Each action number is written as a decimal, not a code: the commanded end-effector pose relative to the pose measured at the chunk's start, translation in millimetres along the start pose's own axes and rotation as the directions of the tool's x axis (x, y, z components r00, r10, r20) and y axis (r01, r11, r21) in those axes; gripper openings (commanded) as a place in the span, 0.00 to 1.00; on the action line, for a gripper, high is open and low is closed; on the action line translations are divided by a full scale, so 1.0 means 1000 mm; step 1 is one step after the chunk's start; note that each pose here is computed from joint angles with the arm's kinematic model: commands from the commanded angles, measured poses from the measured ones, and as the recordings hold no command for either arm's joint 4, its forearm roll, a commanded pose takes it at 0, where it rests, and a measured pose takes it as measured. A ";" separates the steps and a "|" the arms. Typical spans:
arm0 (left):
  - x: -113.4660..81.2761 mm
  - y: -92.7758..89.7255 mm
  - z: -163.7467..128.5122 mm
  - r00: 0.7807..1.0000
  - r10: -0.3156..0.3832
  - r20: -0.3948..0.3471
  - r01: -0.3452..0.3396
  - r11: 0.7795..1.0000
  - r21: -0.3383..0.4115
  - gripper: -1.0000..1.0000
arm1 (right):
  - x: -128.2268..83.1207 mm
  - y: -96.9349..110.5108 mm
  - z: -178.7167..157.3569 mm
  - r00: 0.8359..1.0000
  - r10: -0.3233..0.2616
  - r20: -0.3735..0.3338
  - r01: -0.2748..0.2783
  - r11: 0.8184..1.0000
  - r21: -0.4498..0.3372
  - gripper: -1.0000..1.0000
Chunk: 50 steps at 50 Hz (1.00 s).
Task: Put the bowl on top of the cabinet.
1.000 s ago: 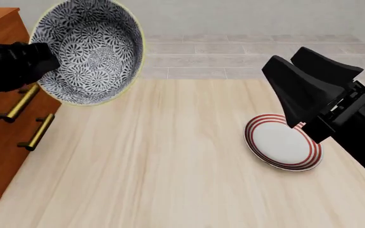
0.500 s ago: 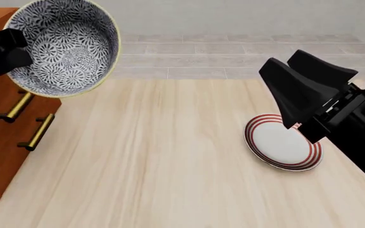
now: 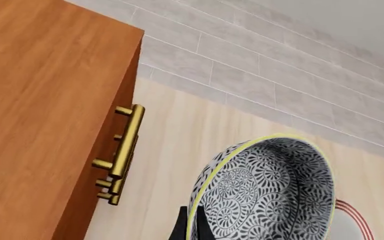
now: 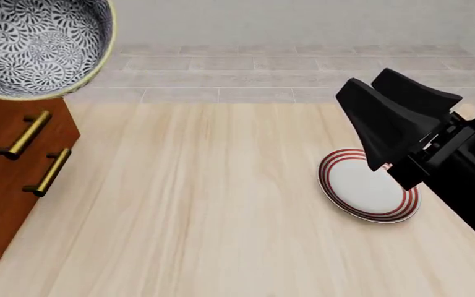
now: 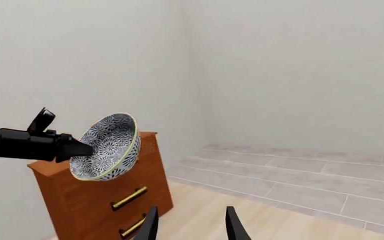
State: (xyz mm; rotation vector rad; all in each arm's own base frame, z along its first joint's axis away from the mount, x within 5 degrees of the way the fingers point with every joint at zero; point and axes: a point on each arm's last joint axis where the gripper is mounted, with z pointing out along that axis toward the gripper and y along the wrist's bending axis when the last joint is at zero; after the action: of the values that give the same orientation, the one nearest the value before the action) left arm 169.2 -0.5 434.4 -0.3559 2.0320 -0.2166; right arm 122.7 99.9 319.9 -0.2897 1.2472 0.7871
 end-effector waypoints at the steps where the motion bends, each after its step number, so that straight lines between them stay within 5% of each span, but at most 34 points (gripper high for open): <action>1: -0.020 0.007 -0.024 0.998 0.011 0.068 -0.007 0.998 -0.058 0.00 | 0.000 0.000 0.000 1.000 0.010 0.003 -0.010 1.000 -0.004 1.00; 23: -0.046 0.021 -0.053 0.987 0.003 0.164 0.027 0.983 -0.181 0.00 | 0.000 0.001 -0.002 1.000 0.018 0.004 -0.018 1.000 -0.006 1.00; 50: -0.059 0.039 -0.053 0.985 0.004 0.172 0.048 0.953 -0.300 0.00 | 0.004 0.001 -0.001 1.000 0.024 -0.007 -0.024 1.000 -0.010 1.00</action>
State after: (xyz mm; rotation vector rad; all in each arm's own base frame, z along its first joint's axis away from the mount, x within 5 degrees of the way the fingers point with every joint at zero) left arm 141.4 48.8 493.1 -0.5369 1.8990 0.0753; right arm 120.6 100.6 318.1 -0.2863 1.2495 0.8130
